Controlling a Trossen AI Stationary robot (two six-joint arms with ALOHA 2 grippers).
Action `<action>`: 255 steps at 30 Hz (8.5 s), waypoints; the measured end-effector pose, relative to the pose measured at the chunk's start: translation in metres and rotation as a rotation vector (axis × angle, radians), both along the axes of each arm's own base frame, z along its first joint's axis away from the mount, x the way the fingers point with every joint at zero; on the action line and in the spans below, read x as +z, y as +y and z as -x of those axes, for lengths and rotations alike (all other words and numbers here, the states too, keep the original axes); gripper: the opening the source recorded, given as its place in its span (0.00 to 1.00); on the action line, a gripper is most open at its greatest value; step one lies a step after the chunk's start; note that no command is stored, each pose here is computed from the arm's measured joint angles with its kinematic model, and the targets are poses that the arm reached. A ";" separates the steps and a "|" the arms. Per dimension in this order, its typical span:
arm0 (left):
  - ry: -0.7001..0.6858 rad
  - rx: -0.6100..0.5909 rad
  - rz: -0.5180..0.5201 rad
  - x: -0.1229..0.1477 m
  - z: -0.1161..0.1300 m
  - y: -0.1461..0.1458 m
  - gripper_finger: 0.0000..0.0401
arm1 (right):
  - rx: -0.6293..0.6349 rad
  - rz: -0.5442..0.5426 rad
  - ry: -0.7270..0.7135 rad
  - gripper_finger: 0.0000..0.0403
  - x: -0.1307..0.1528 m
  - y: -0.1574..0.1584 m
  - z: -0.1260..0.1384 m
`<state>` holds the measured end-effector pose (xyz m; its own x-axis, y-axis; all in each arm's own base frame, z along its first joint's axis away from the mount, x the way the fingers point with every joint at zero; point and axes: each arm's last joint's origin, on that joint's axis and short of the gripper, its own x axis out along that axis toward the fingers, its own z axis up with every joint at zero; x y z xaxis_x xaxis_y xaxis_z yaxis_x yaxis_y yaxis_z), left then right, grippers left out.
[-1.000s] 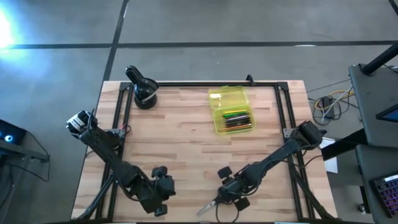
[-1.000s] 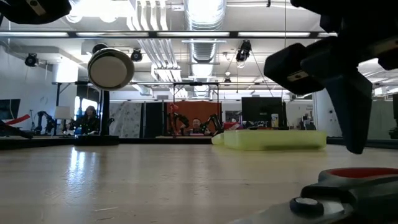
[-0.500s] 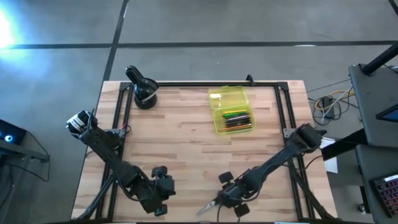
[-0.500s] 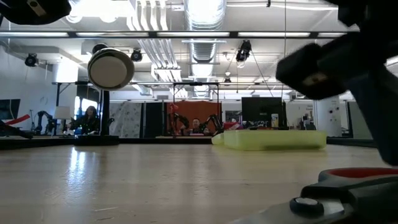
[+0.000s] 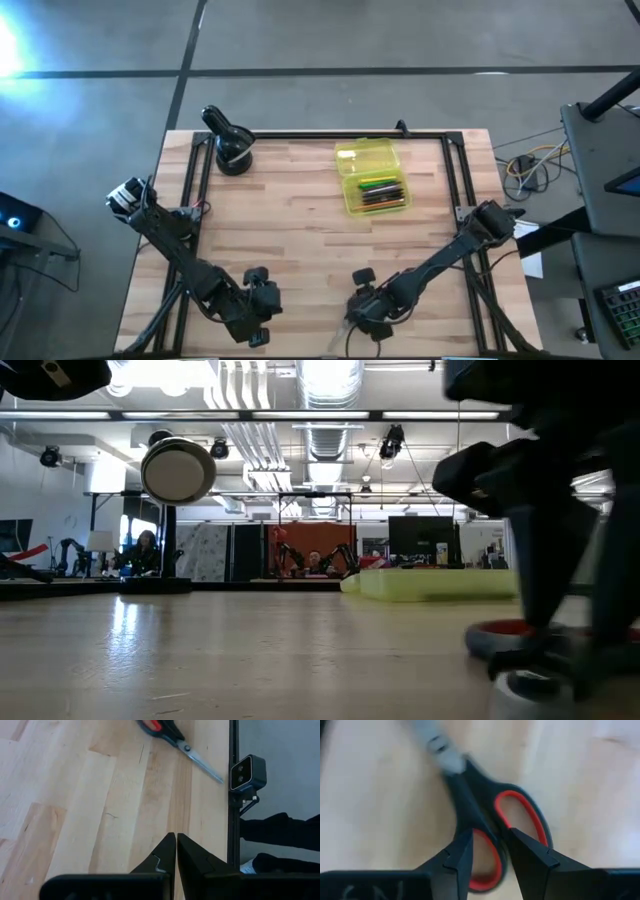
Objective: Pick & place school supplies into a supply box
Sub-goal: Put the scissors into the supply box, then return to Home Position
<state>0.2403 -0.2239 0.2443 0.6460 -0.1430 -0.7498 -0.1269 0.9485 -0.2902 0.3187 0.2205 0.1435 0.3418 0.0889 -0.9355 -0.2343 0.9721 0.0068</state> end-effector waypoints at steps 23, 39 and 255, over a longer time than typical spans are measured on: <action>0.000 0.001 0.002 0.000 0.000 0.000 0.00 | 0.326 0.169 -0.052 0.37 0.019 -0.008 0.003; -0.002 0.010 0.000 0.000 0.000 0.000 0.00 | 0.386 0.100 -0.004 0.37 0.015 -0.021 -0.004; -0.540 0.500 -0.238 0.093 -0.072 0.232 0.00 | -0.689 -0.380 -0.572 0.08 0.151 -0.324 0.118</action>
<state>0.3123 0.0079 0.3373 0.8761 0.3879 -0.2863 -0.4558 0.8601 -0.2292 0.2005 -0.1038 0.2945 0.8262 -0.0395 -0.5619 0.3200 0.8539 0.4104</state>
